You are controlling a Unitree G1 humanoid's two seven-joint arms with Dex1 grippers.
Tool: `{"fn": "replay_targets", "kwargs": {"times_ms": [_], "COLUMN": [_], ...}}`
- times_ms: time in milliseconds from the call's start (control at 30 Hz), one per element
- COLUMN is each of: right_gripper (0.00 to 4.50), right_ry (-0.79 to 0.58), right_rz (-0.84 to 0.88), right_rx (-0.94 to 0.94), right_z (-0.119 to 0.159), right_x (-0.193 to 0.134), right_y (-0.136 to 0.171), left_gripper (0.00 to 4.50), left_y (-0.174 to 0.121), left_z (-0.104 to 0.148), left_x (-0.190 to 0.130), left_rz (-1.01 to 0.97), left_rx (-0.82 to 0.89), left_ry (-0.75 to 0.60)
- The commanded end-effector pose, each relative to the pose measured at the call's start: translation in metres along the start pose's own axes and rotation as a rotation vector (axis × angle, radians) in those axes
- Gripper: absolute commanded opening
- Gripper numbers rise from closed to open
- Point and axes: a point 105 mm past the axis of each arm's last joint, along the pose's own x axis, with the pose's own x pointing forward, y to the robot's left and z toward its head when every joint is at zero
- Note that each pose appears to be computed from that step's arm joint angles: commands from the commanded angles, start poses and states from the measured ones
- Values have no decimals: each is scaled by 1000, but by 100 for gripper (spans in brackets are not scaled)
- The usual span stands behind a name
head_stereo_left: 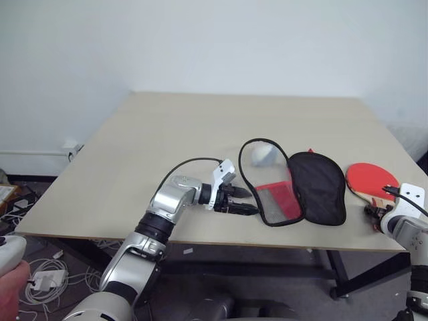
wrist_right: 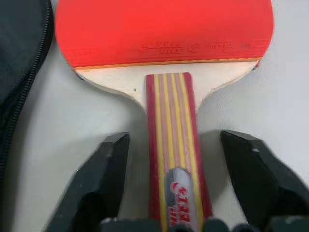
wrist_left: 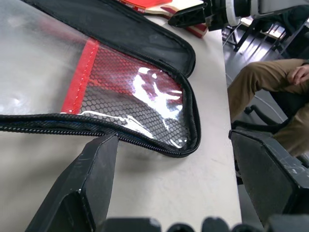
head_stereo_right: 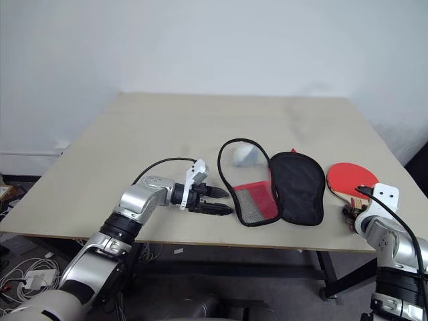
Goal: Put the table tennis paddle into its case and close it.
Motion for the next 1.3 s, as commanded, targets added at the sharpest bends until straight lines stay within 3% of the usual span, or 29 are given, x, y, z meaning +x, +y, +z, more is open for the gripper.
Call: {"fn": "replay_targets", "kwargs": {"times_ms": [33,100,233,367,533,633,900,1300], "right_gripper": [177,117,118,118,118,118,118,118], "right_ry": [-41,-51,-94,-198,-268,-289,-207,-120], "right_rz": [2,-12,-55,-71,3,91,189,140], "right_rx": [-17,-21,-7,35,51,54,57,55], "right_z": [11,12,21,52,77,85,53,12], "right_x": [-1,-1,-3,-18,-31,-36,-31,-25], "right_y": [8,7,0,3,40,88,149,141], "left_gripper": [390,390,390,390,390,390,390,390], "left_y": [-1,1,2,3,5,5,6,6], "left_z": [15,15,17,17,17,19,18,18], "left_x": [-3,-4,-6,-8,-8,-6,-5,-2], "left_rz": [-8,-5,-2,5,6,3,-2,-7], "left_rx": [61,63,68,72,74,78,80,77], "left_ry": [-10,-7,-5,0,5,6,10,10]}}
